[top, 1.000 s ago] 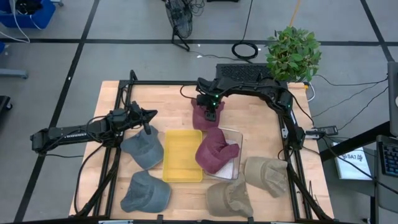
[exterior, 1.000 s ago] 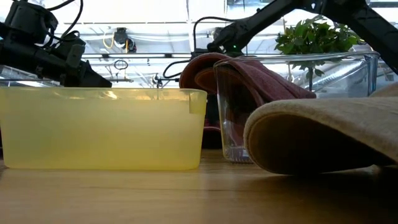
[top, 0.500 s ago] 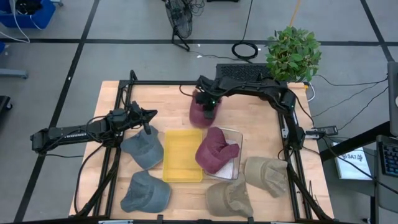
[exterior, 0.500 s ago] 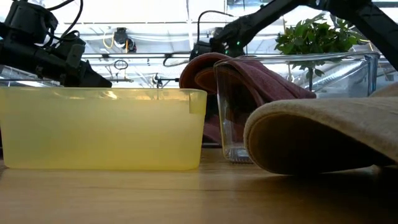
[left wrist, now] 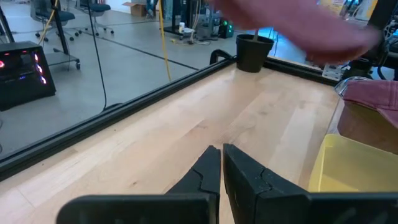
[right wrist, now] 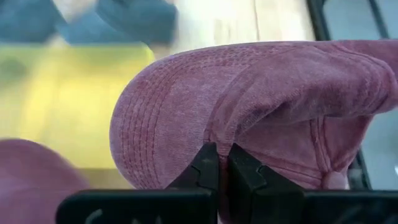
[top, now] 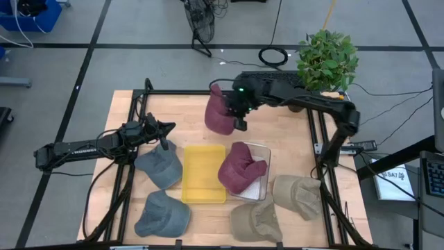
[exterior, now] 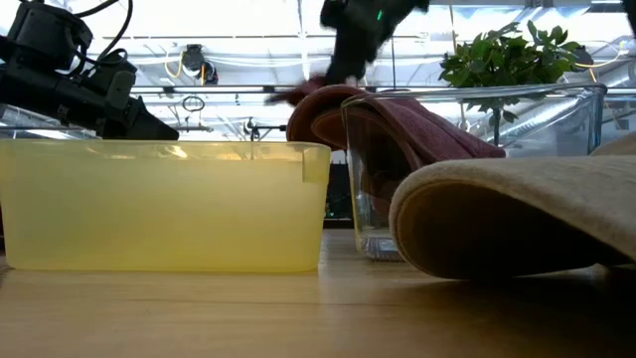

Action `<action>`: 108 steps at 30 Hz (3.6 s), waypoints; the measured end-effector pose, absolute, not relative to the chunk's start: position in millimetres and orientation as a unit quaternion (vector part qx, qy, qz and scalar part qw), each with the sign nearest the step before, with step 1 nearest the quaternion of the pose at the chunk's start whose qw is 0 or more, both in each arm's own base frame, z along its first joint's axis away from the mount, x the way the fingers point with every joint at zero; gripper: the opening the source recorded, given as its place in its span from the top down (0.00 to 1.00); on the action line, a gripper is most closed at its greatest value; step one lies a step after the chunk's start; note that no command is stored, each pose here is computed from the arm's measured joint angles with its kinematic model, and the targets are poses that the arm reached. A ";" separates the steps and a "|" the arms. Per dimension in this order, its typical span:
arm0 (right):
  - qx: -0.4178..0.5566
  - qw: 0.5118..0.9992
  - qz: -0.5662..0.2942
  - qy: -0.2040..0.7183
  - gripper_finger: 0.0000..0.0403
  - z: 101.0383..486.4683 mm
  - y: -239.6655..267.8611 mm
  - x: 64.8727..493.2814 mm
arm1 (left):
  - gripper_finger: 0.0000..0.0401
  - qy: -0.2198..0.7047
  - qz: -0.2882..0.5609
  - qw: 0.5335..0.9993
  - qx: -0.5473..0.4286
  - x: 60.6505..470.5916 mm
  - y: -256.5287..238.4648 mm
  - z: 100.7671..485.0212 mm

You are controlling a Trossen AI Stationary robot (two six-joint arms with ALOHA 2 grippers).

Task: Pick & Place hat
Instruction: Put the red cap into the transparent bin

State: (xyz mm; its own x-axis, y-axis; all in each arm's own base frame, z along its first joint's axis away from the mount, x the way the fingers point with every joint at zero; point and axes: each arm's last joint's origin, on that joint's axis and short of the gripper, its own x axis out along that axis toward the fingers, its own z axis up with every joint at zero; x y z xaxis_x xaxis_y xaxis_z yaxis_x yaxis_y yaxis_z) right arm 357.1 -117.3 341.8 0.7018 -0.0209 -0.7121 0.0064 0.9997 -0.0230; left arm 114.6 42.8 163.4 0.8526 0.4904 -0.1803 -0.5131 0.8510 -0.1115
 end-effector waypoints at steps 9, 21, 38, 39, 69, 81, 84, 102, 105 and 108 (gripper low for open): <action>0.012 0.959 0.010 0.283 1.00 406.3 -48.7 310.9 | 0.94 0.073 0.262 0.959 -0.078 114.6 42.8 163.4; 0.037 0.974 0.013 0.221 1.00 374.1 32.6 242.2 | 0.94 0.072 0.262 0.959 -0.079 114.6 42.8 163.4; 0.116 0.971 0.032 0.208 1.00 303.1 85.7 220.8 | 0.94 0.073 0.262 0.959 -0.079 114.6 42.8 163.4; 0.121 0.968 0.027 0.217 1.00 300.5 89.0 219.9 | 0.94 0.072 0.261 0.959 -0.079 114.6 42.8 163.4; 0.140 0.936 -0.035 0.321 1.00 215.6 102.3 227.7 | 0.94 0.070 0.261 0.959 -0.078 114.6 42.8 163.8; 0.167 0.920 -0.046 0.351 0.99 187.3 89.6 217.1 | 0.94 0.069 0.261 0.960 -0.078 114.7 42.8 164.0; 0.163 0.926 -0.013 0.340 0.97 192.2 91.0 218.6 | 0.94 0.069 0.261 0.960 -0.078 114.7 42.8 164.0; 0.144 0.961 0.066 0.226 0.78 238.9 86.8 205.3 | 0.94 0.069 0.261 0.960 -0.078 114.7 42.8 164.1; 0.121 0.974 0.056 0.182 0.80 249.9 84.2 203.1 | 0.94 0.069 0.261 0.960 -0.078 114.7 42.8 164.1; 0.110 0.979 0.045 0.168 0.87 254.4 78.4 201.6 | 0.94 0.069 0.261 0.960 -0.078 114.7 42.8 164.0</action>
State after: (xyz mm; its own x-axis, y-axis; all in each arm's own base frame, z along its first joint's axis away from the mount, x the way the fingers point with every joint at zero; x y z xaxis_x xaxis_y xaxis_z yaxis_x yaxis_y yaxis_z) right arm 201.6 78.4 254.4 0.9392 0.1253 -0.3196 -0.0516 0.9719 0.2296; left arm 114.7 42.8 164.0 0.8538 0.4908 -0.1737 -0.5125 0.8511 -0.1142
